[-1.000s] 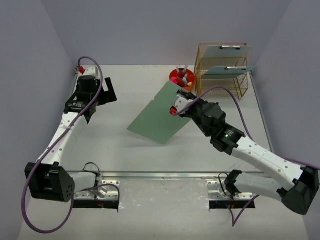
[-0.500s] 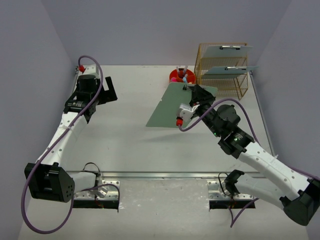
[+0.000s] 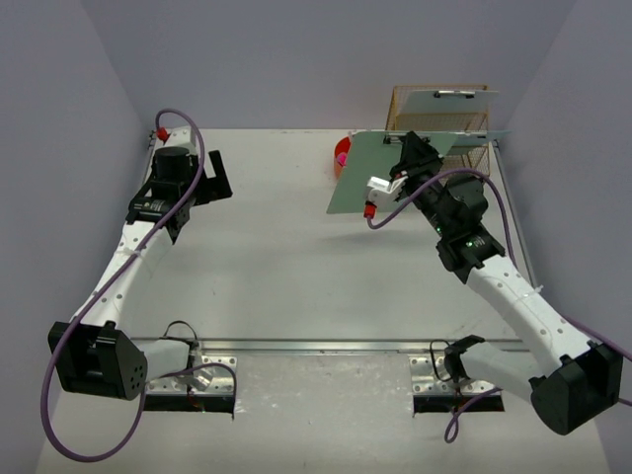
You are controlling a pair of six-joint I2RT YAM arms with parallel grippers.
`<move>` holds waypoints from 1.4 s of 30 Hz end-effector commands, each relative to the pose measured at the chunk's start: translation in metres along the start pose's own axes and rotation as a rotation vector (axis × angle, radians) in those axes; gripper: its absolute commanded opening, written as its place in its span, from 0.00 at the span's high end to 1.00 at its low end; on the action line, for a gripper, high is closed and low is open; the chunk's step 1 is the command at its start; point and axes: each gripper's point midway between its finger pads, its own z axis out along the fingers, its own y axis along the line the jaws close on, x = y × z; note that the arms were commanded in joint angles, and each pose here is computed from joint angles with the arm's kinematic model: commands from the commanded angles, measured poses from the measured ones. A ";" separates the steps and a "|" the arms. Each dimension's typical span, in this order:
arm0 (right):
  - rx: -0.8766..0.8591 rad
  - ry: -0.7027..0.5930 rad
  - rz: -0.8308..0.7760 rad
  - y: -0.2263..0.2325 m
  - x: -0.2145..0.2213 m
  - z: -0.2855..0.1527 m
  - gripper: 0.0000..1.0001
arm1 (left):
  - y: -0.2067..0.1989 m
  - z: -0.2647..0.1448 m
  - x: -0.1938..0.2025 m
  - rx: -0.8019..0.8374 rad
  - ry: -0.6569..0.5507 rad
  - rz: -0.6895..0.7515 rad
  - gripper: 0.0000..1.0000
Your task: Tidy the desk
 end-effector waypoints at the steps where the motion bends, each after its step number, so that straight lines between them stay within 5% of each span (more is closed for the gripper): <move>1: 0.212 -0.041 -0.094 -0.080 0.006 -0.011 1.00 | -0.009 -0.008 -0.024 0.034 -0.087 0.002 0.00; 19: 0.260 -0.015 -0.205 -0.119 0.086 -0.017 1.00 | -0.012 -0.005 -0.026 0.039 -0.086 0.003 0.00; 42: 0.200 0.049 -0.327 -0.096 0.173 -0.019 1.00 | -0.008 -0.001 -0.017 0.024 -0.072 0.006 0.00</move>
